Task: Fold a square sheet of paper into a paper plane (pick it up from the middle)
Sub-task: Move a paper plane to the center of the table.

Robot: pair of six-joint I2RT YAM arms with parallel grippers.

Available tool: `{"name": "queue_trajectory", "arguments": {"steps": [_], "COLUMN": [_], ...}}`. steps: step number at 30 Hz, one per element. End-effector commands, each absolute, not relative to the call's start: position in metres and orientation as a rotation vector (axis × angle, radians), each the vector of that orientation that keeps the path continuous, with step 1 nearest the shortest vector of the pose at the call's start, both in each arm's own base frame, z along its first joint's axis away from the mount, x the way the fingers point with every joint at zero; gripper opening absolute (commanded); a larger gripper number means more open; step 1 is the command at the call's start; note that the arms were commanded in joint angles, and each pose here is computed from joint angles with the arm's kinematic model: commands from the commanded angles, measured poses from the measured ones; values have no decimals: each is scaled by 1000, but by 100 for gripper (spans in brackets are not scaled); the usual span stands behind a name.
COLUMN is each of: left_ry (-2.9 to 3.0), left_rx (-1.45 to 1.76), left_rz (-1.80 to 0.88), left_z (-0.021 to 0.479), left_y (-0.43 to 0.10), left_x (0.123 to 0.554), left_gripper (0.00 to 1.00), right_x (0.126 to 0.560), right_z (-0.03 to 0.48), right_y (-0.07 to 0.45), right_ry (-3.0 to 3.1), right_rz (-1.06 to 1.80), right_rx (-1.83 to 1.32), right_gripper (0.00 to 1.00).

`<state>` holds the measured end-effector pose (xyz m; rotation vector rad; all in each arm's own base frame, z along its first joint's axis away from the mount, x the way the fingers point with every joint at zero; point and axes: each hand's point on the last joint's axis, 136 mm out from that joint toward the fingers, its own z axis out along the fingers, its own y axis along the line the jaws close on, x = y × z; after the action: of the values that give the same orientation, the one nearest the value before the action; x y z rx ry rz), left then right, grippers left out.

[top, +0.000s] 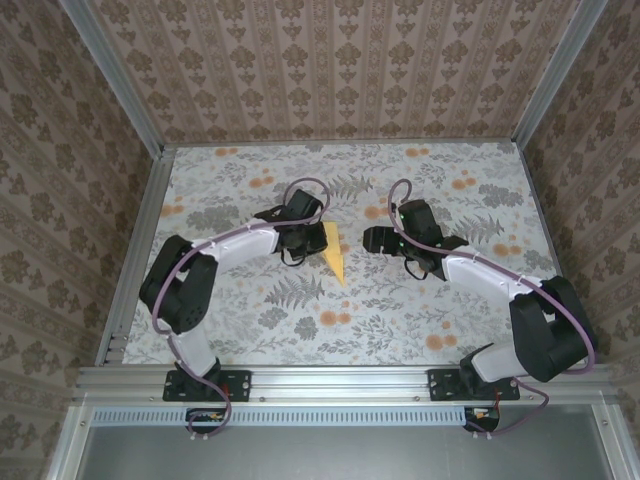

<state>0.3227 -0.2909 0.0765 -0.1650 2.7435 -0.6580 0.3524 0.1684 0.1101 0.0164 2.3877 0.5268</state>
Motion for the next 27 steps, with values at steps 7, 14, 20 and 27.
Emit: {"name": "queue_trajectory", "arguments": {"steps": [7, 14, 20, 27], "left_ry": [2447, 2401, 2454, 2538], "left_rx": [271, 323, 280, 173], "left_rz": [-1001, -1302, -1345, -1282], "left_z": [148, 139, 108, 69], "left_y": [-330, -368, -377, -359], "left_x": [332, 344, 353, 359], "left_gripper": [0, 0, 0, 0], "right_x": [356, 354, 353, 352], "right_z": [144, 148, 133, 108], "right_y": [146, 164, 173, 177], "right_ry": [2245, 2246, 2286, 2368], "right_rz": [654, 819, 891, 897], "right_rx": [186, 185, 220, 256], "right_gripper": [82, 82, 81, 74]}}
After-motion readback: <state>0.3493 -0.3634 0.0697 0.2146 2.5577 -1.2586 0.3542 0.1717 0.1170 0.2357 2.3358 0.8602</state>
